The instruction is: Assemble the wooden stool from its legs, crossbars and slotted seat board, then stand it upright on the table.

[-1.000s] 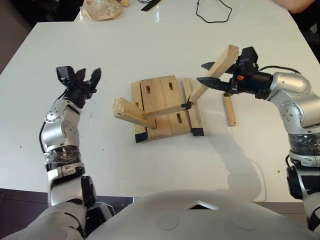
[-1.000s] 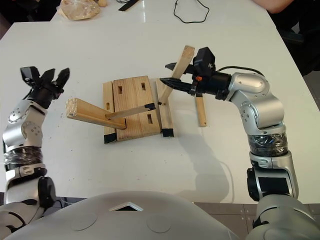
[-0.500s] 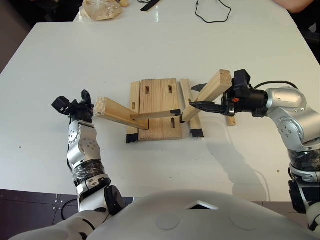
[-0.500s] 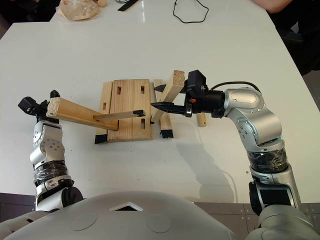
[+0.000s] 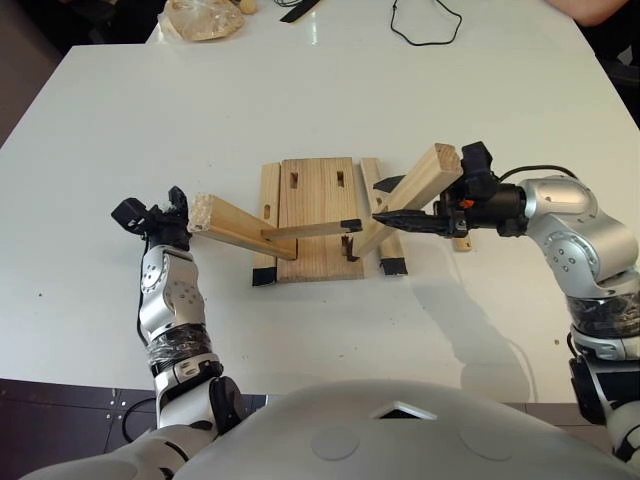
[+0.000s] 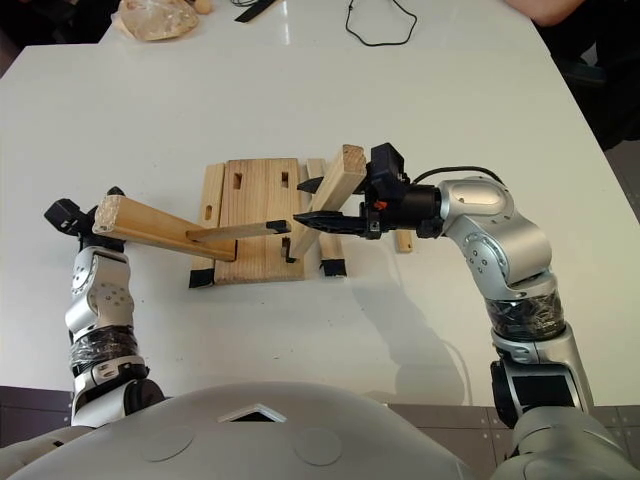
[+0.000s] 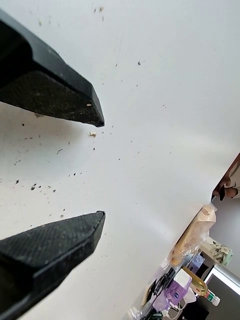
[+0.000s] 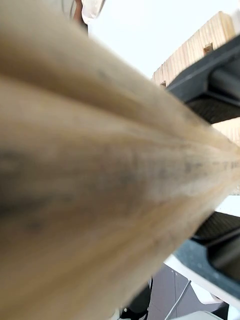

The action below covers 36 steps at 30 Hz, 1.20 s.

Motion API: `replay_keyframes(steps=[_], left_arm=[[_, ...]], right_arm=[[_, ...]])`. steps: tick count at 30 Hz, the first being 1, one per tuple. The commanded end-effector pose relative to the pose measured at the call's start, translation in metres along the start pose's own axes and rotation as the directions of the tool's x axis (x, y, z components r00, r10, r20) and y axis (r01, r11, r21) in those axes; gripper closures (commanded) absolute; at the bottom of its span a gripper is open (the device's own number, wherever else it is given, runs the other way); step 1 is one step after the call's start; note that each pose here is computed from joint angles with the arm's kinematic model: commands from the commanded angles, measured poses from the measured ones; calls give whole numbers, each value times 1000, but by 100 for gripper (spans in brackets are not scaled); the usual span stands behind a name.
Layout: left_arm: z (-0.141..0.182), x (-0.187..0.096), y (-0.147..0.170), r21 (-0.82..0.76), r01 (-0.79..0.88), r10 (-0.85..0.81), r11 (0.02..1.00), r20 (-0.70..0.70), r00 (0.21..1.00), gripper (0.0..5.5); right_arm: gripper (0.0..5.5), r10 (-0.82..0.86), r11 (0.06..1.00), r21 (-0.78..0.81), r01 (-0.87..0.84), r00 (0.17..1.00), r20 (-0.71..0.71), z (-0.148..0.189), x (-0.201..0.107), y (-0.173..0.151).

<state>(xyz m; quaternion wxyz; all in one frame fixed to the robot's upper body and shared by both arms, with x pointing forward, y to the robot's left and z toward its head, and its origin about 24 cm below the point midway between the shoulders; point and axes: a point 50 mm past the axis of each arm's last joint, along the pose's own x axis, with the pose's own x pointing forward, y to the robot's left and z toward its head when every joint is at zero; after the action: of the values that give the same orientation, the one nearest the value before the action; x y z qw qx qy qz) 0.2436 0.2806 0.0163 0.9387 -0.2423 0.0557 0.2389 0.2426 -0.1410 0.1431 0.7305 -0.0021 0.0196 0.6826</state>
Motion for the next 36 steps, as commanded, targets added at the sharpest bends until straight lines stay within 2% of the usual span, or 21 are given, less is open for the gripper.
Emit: replay_keyframes(steps=[1, 12, 19, 24, 27, 30, 32, 34, 36], left_arm=[[-1, 3, -1, 19, 6, -6, 1000, -5, 1000, 238], [-10, -2, -4, 22, 28, -28, 999, -22, 999, 238], [-10, -9, -15, 49, 89, -90, 995, 1, 996, 238], [16, -9, -38, 23, 181, -182, 983, 91, 979, 238], [46, -12, -55, 101, 218, -235, 971, 213, 948, 238], [92, -28, -83, 141, 261, -295, 955, 376, 878, 238], [120, -44, -107, 160, 346, -380, 925, 448, 809, 238], [147, -66, -135, 165, 510, -519, 844, 492, 699, 238], [166, -92, -161, 190, 688, -675, 700, 491, 551, 238]], right_arm=[[350, 7, 1000, -3, -7, 1000, -18, -5, 3, -3], [350, -27, 999, -25, 26, 999, -35, -4, 2, -22], [350, -11, 997, -78, 0, 990, -140, -10, 7, -24], [350, -11, 998, -65, -1, 984, -176, -17, 11, -24], [350, -16, 998, -60, 5, 984, -180, -17, 13, -25], [350, -31, 998, -60, 20, 981, -189, -17, 12, -27], [350, -49, 997, -68, 36, 979, -196, -16, 11, -28], [350, -77, 994, -87, 61, 978, -196, -13, 9, -29], [350, -98, 992, -102, 80, 977, -191, -10, 8, -29]])
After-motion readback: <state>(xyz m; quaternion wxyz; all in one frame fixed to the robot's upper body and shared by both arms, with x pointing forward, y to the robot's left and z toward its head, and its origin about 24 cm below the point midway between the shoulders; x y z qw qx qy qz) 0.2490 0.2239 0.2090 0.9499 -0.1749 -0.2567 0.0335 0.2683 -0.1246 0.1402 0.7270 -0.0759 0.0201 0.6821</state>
